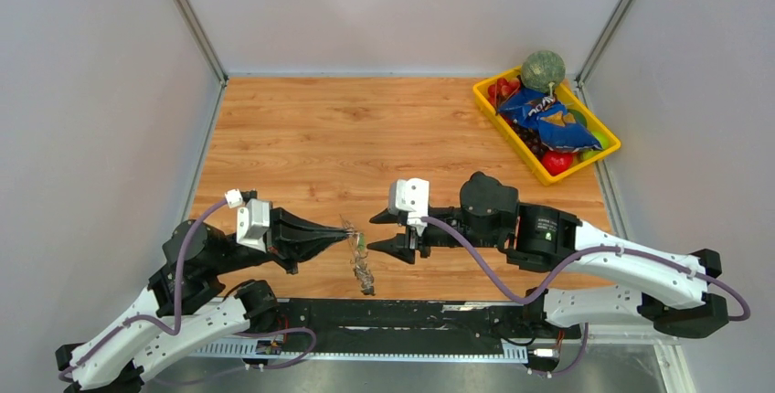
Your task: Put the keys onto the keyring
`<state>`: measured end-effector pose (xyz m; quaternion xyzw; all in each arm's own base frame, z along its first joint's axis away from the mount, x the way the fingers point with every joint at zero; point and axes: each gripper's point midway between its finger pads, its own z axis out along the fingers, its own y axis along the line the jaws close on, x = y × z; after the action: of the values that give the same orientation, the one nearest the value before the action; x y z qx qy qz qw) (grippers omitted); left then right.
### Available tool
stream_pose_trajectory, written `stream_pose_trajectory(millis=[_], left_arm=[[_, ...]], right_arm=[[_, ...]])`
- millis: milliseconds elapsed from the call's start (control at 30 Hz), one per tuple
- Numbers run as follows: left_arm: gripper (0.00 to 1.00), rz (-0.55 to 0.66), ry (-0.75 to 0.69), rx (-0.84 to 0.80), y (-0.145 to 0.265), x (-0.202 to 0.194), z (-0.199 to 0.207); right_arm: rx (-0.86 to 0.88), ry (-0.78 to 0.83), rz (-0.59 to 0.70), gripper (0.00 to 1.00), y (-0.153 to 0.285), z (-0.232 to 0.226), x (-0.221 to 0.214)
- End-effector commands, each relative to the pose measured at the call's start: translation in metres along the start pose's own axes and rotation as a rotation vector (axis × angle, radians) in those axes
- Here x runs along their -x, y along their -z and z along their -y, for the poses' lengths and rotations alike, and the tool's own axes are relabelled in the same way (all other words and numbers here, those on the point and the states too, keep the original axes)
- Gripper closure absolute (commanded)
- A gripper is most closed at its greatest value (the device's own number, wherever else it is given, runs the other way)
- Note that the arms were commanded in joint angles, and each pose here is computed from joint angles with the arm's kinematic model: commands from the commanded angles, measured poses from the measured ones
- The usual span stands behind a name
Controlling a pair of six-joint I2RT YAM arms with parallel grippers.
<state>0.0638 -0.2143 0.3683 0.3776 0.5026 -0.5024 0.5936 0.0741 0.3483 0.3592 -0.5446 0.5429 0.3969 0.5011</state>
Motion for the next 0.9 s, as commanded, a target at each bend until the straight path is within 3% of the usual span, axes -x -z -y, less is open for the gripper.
stream_pose_trajectory(millis=[0,367,867], left_arm=[[1.00,0.096,0.018,-0.069,-0.005,0.025,0.013],[1.00,0.108,0.035,-0.085,-0.004,0.029,0.017],[1.00,0.122,0.026,-0.095,-0.001,0.033,0.020]], right_arm=[[0.062,0.115,0.101,0.51,0.008,-0.011,0.037],[0.122,0.149,0.148,0.56,0.004,-0.022,0.063],[0.114,0.120,0.112,0.71,-0.010,-0.019,0.055]])
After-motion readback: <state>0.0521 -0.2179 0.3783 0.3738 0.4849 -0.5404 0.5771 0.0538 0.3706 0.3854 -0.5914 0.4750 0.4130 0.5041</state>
